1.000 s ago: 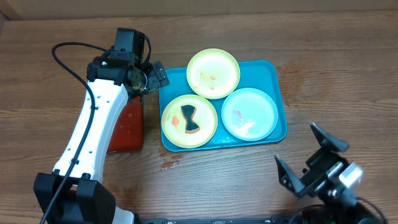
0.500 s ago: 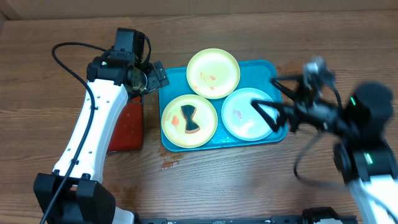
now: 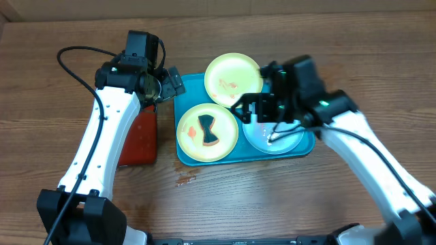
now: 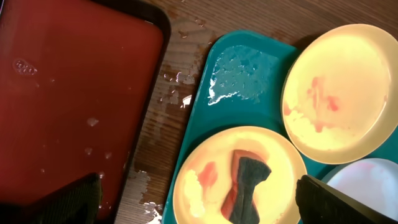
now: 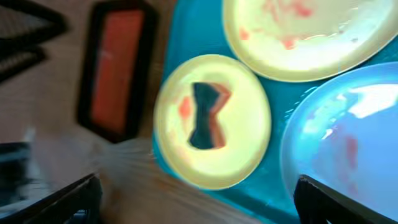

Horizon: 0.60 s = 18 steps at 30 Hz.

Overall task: Clean dirty plates on tray and stack at the side
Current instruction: 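Move the right gripper to the back yellow plate and grip its rim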

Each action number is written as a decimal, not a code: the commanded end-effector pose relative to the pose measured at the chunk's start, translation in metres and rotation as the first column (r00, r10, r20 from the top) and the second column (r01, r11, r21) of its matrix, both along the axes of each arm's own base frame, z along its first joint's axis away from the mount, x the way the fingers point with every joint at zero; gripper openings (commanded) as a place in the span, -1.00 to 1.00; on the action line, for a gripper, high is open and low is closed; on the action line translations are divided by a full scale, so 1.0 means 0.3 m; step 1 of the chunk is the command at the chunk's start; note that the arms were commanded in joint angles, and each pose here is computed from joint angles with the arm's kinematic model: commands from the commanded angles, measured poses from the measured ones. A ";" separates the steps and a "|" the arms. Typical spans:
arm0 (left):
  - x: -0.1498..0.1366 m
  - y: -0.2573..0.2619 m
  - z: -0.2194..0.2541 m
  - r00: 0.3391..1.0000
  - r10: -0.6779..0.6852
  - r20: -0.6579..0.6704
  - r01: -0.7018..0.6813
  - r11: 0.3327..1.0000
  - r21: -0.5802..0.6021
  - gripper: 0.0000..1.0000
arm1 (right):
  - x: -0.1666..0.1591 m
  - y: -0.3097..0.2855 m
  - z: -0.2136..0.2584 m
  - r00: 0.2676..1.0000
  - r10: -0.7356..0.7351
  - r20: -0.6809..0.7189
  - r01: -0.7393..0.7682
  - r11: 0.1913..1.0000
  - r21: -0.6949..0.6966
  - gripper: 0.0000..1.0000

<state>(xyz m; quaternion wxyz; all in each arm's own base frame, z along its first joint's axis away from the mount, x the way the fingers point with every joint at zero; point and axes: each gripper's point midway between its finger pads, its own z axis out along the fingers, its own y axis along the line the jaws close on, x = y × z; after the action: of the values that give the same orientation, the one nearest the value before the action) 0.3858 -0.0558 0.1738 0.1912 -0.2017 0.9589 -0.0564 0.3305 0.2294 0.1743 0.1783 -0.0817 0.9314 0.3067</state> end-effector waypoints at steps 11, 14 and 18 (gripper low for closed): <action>0.006 -0.005 -0.007 1.000 -0.017 -0.003 0.017 1.000 0.001 0.99 | 0.171 0.065 -0.279 0.997 -0.015 0.069 0.030 0.978 -0.207 0.20; 0.006 -0.005 -0.007 1.000 -0.017 -0.003 0.017 1.000 0.001 0.99 | 0.176 0.073 -0.315 0.997 -0.016 0.081 0.036 0.968 -0.248 0.20; 0.005 -0.005 -0.007 1.000 -0.018 -0.003 0.018 1.000 0.001 0.99 | 0.182 0.073 -0.354 0.994 -0.024 0.107 0.057 0.948 -0.313 0.13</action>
<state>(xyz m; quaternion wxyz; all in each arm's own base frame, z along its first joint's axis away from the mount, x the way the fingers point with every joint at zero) 0.3859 -0.0559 0.1738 0.1913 -0.2017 0.9589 -0.0566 0.3755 0.2525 0.0716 0.1935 -0.1033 0.9581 0.1844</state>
